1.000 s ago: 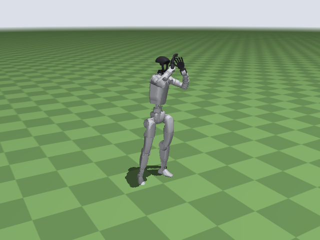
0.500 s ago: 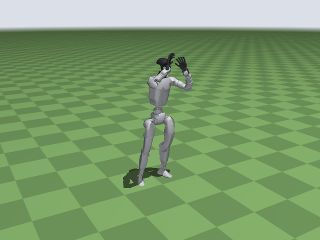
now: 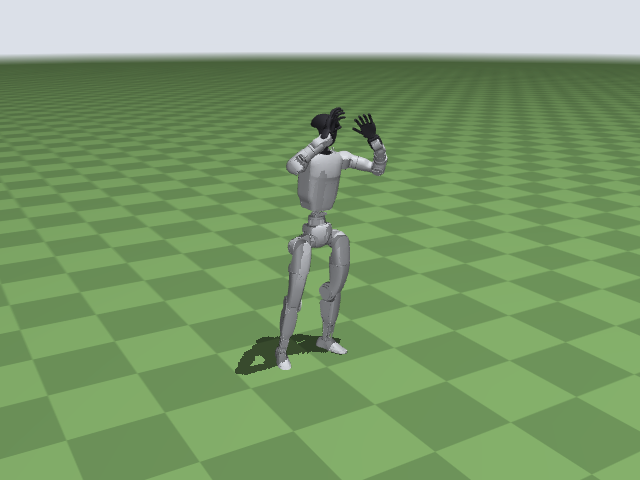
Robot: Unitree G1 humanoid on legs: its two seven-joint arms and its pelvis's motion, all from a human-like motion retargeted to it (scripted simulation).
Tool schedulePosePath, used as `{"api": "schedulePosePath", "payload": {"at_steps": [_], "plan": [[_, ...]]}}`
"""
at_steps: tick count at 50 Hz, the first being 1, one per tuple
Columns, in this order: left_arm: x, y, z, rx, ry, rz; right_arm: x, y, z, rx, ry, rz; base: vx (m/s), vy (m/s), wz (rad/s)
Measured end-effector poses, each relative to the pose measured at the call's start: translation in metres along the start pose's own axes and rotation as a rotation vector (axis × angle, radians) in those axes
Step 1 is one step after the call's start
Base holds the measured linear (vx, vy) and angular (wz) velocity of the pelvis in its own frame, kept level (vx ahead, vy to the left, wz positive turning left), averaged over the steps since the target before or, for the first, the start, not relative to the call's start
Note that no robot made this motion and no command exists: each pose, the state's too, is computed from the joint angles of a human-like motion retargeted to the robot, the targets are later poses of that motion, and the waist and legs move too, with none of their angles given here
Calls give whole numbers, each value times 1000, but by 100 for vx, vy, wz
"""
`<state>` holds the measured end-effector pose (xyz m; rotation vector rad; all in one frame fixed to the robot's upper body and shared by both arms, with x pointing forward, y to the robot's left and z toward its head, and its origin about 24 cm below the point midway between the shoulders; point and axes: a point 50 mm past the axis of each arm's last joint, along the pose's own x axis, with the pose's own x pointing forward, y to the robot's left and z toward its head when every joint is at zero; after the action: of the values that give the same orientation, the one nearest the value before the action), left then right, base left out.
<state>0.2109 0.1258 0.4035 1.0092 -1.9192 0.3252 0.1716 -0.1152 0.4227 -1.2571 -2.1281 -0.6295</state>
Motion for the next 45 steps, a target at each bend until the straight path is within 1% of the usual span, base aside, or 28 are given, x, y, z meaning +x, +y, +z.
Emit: {"api": "schedulePosePath", "payload": {"at_steps": [1, 3, 6, 8, 11, 14, 16, 18, 20, 23, 25, 27, 29, 32, 35, 38, 41, 43, 45], "plan": [[-2, -1, 5, 5, -23, -11, -2, -4, 1, -4, -6, -9, 0, 0, 0], [10, -8, 1, 58, -43, -31, 1, -2, -15, -98, 23, -7, 0, 0, 0], [49, -32, -39, 188, 42, -44, 18, 24, -65, -334, 117, 65, 0, 0, 0], [64, -41, -79, 277, 206, -71, 28, 53, -90, -338, 228, 146, -1, -2, -12], [62, -37, -128, 398, 431, -183, 25, 89, -113, -286, 404, 332, -3, -4, -34], [54, -28, -141, 492, 408, -311, 15, 99, -114, -257, 397, 416, -3, -6, -44], [57, -19, -130, 514, 295, -285, 15, 88, -106, -264, 304, 375, -3, -7, -47], [54, -10, -104, 461, 171, -185, 14, 66, -89, -250, 205, 285, -3, -6, -46], [41, 1, -69, 355, 69, -113, 7, 41, -70, -214, 142, 212, -2, -4, -43], [10, 16, -14, 158, -49, -96, -10, 8, -41, -103, 116, 143, -2, -4, -40], [2, 17, 14, 48, -114, -100, -14, -2, -24, -17, 114, 94, -1, -5, -35], [6, 11, 31, -11, -167, -89, -10, -2, -14, -1, 102, 54, 0, -4, -30], [22, -2, 32, -13, -185, -78, -1, 8, -16, -64, 101, 34, 1, -4, -24], [62, -36, 10, 35, -135, -73, 20, 43, -39, -174, 157, 46, 1, -7, -26], [100, -68, -21, 133, -26, -183, 32, 84, -67, -194, 299, 148, 0, -8, -30], [109, -88, -48, 231, 99, -311, 20, 111, -86, -175, 452, 274, 2, -6, -28], [105, -95, -53, 193, 173, -265, 6, 114, -89, -118, 525, 281, 3, -3, -26], [100, -86, -39, 116, 140, -148, 1, 99, -81, -76, 491, 195, 4, -2, -26], [83, -67, -20, 53, 66, -38, -5, 73, -66, -40, 411, 115, 5, -2, -30]]}}
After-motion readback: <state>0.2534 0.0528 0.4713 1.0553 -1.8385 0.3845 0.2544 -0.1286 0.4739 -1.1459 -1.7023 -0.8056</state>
